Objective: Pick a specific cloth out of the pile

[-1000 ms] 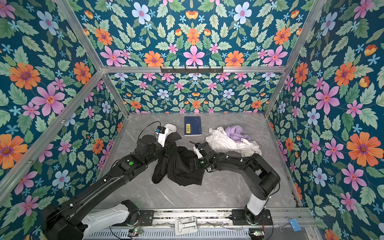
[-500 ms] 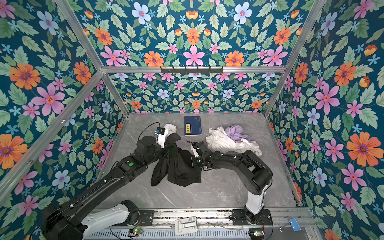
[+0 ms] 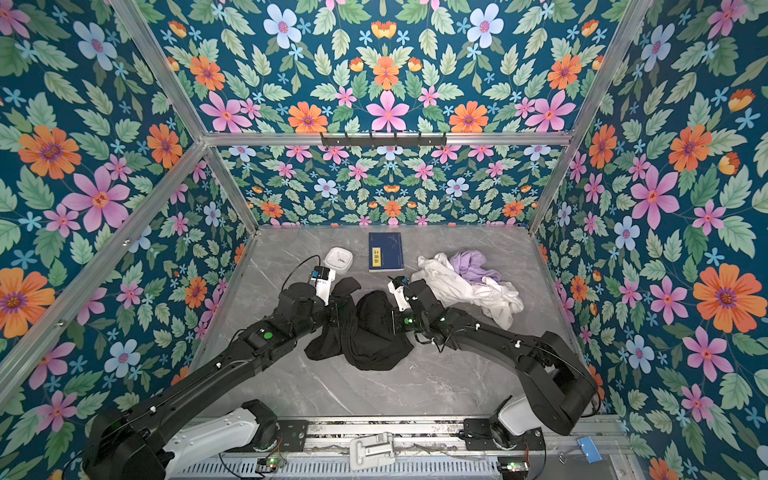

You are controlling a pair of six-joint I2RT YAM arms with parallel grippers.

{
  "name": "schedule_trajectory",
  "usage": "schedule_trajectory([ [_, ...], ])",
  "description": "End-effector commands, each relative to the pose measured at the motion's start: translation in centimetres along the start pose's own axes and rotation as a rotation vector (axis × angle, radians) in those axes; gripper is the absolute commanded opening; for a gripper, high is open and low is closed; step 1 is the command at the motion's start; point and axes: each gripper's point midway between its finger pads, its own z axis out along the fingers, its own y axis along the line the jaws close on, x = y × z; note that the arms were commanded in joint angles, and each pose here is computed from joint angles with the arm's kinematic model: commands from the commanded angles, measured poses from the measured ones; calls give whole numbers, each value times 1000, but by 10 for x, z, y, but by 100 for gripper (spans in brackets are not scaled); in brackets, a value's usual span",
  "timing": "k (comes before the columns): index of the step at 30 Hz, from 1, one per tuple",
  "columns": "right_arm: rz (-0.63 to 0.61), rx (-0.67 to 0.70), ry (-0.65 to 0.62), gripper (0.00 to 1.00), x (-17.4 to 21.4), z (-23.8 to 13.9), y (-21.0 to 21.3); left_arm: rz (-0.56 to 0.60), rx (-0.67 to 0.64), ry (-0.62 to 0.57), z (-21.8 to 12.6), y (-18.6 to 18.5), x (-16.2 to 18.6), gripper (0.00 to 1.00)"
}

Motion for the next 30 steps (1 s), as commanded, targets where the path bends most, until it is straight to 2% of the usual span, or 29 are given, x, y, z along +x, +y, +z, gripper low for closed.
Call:
schedule_trajectory([
  [1,6,-8,-14,0,-3,-4,4,-34,12,25,5,2,12,0],
  [13,-15,-16,-36,0,-13,-9,14,-121,35,151,28,12,66,0],
  [26,-75,47,-84,0,-27,-32,16,-103,128,251,49,-5,86,0],
  [30,-85,39,-92,0,-32,-33,20,-96,152,274,53,-11,92,7],
])
